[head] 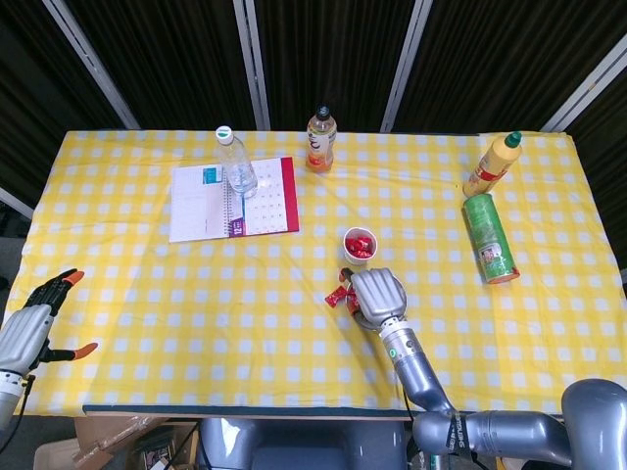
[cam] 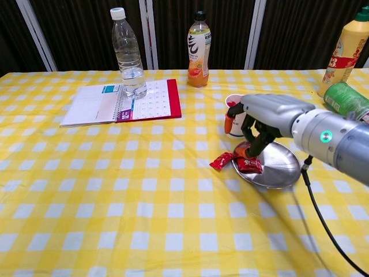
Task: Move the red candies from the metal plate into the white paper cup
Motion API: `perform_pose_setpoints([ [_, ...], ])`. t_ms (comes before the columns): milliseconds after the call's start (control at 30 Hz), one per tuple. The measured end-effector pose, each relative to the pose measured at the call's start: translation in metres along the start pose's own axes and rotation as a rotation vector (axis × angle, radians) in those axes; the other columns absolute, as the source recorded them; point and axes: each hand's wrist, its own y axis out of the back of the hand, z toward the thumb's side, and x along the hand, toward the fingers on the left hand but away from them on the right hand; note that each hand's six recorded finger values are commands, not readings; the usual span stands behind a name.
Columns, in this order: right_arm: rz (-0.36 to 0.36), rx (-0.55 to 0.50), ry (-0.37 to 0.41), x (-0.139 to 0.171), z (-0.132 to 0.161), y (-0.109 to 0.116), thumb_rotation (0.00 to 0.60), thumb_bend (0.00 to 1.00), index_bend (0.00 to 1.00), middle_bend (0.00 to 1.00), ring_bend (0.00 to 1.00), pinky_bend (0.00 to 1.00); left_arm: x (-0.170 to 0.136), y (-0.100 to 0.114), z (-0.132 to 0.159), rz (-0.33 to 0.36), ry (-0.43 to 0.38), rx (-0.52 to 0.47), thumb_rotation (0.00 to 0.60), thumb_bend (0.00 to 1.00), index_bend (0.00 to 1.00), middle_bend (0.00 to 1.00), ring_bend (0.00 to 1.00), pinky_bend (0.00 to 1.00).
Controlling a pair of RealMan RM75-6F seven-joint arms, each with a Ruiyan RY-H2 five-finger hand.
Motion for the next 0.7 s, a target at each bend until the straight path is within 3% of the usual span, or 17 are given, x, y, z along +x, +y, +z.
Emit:
perform_pose_setpoints([
  [267,0.024,0.016,0.013,0.003,0.007,-0.023,0.600,0.41,0.39,0.75,0.90,1.00,0.000,0.000,-0.001,0.004,-0.002,-0.004,0.600,0.04,0.00,0.00,0.00,0.00],
  [700,0.023,0.023,0.016,-0.013,0.015,-0.033,0.600,0.41,0.42,0.75,0.90,1.00,0.001,0.000,-0.001,0.000,0.003,-0.008,0.600,0.04,0.00,0.00,0.00,0.00],
])
